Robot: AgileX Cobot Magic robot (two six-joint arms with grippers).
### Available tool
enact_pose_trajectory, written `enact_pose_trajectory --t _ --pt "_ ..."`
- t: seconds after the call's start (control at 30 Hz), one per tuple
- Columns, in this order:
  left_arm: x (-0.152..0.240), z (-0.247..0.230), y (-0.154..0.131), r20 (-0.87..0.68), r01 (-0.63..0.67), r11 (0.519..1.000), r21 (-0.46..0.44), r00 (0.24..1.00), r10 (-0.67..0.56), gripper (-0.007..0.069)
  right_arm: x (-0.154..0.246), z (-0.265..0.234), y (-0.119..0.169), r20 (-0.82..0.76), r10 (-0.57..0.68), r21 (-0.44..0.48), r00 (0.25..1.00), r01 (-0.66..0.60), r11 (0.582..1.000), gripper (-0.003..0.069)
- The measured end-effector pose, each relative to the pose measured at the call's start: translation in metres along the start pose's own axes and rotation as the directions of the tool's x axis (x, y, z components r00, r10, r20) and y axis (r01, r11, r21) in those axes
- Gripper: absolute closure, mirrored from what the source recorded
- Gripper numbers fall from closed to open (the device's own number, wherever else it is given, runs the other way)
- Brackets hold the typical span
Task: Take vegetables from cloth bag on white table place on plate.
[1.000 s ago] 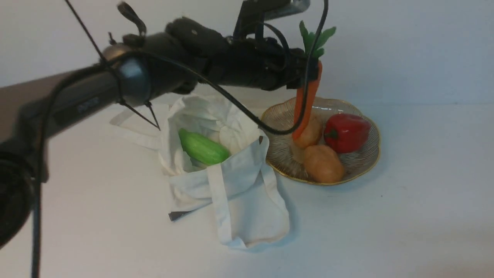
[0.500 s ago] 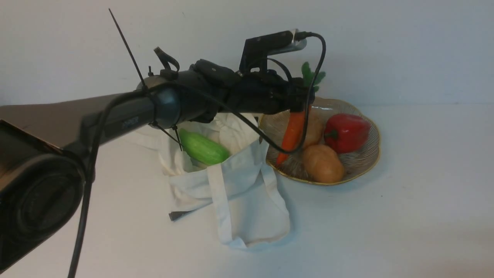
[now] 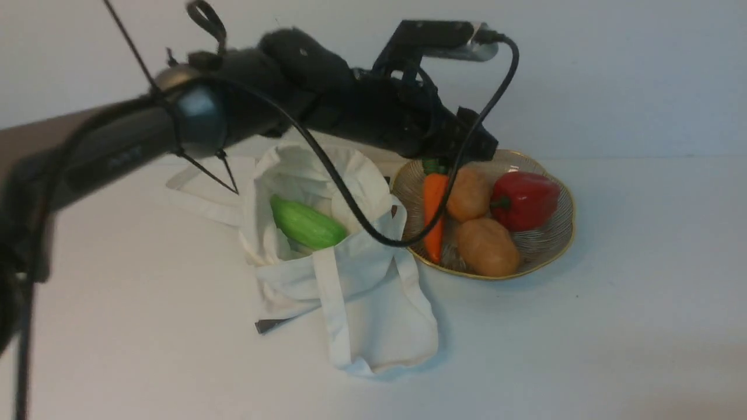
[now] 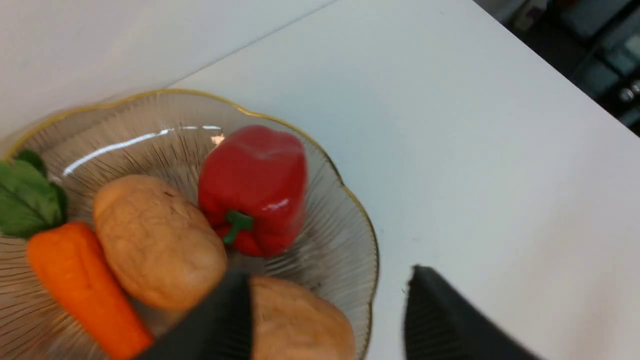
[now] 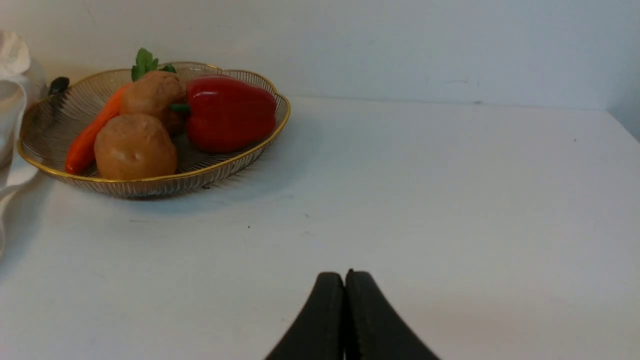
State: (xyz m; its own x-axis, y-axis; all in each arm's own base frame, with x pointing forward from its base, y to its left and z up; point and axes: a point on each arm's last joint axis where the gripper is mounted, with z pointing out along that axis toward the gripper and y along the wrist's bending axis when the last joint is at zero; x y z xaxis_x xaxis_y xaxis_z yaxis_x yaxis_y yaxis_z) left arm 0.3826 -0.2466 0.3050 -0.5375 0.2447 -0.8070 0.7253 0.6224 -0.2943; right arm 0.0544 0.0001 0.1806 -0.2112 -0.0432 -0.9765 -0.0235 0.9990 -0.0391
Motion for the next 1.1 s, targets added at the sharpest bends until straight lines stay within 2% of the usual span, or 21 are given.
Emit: enact_pose_trajectory --t 0.07,0.17,0.23,0.3,0.37,0.47,0.5,0.67,0.8,0.9,0.93,1.0,1.03,1.1 --pt "-0.012 -0.036 -0.018 -0.034 -0.039 0.999 -0.014 0.999 0.039 0.0505 0.000 0.000 0.000 0.000 0.000 0.000 1.000 0.000 1.000 0.0673" --pt "-0.021 -0.090 -0.041 -0.110 -0.100 0.993 -0.065 0.990 0.092 0.0611 0.000 0.000 0.000 0.000 0.000 0.000 1.000 0.000 1.000 0.0673" --pt "-0.020 -0.107 -0.047 -0.149 -0.114 0.990 -0.082 0.984 0.101 0.0621 0.000 0.000 0.000 0.000 0.000 0.000 1.000 0.000 1.000 0.0673" --pt "-0.014 -0.147 -0.061 -0.262 -0.141 0.982 -0.130 0.960 0.103 0.0630 0.000 0.000 0.000 0.000 0.000 0.000 1.000 0.000 1.000 0.0673" --pt "-0.008 -0.168 -0.067 -0.323 -0.152 0.975 -0.162 0.942 0.093 0.0630 0.000 0.000 0.000 0.000 0.000 0.000 1.000 0.000 1.000 0.0673" --pt "0.005 -0.203 -0.080 -0.332 -0.158 0.965 -0.210 0.940 0.082 0.0630 0.000 0.000 0.000 0.000 0.000 0.000 1.000 0.000 1.000 0.0673" --pt "0.007 -0.202 -0.079 -0.338 -0.157 0.965 -0.209 0.938 0.079 0.0630 0.000 0.000 0.000 0.000 0.000 0.000 1.000 0.000 1.000 0.0673" --pt "0.060 -0.245 -0.099 -0.337 -0.151 0.965 -0.216 0.939 0.071 0.0630 0.000 0.000 0.000 0.000 0.000 0.000 1.000 0.000 1.000 0.0673" --pt "0.112 -0.260 -0.105 -0.219 -0.141 0.960 -0.241 0.972 0.088 0.0630 0.000 0.000 0.000 0.000 0.000 0.000 1.000 0.000 1.000 0.0673" --pt "0.149 -0.258 -0.103 -0.046 -0.100 0.961 -0.259 0.995 0.091 0.0630 0.000 0.000 0.000 0.000 0.000 0.000 1.000 0.000 1.000 0.0673" --pt "0.156 -0.258 -0.103 -0.040 -0.096 0.961 -0.260 0.995 0.088 0.0630 0.000 0.000 0.000 0.000 0.000 0.000 1.000 0.000 1.000 0.0673" --pt "0.186 -0.254 -0.097 0.123 -0.041 0.956 -0.291 0.989 0.080 0.0630 0.000 0.000 0.000 0.000 0.000 0.000 1.000 0.000 1.000 0.0673" --pt "0.191 -0.253 -0.096 0.129 -0.036 0.955 -0.293 0.989 0.077 0.0630 0.000 0.000 0.000 0.000 0.000 0.000 1.000 0.000 1.000 0.0673" --pt "0.213 -0.252 -0.092 0.242 0.016 0.952 -0.305 0.968 0.062 0.0630 0.000 0.000 0.000 0.000 0.000 0.000 1.000 0.000 1.000 0.0673"
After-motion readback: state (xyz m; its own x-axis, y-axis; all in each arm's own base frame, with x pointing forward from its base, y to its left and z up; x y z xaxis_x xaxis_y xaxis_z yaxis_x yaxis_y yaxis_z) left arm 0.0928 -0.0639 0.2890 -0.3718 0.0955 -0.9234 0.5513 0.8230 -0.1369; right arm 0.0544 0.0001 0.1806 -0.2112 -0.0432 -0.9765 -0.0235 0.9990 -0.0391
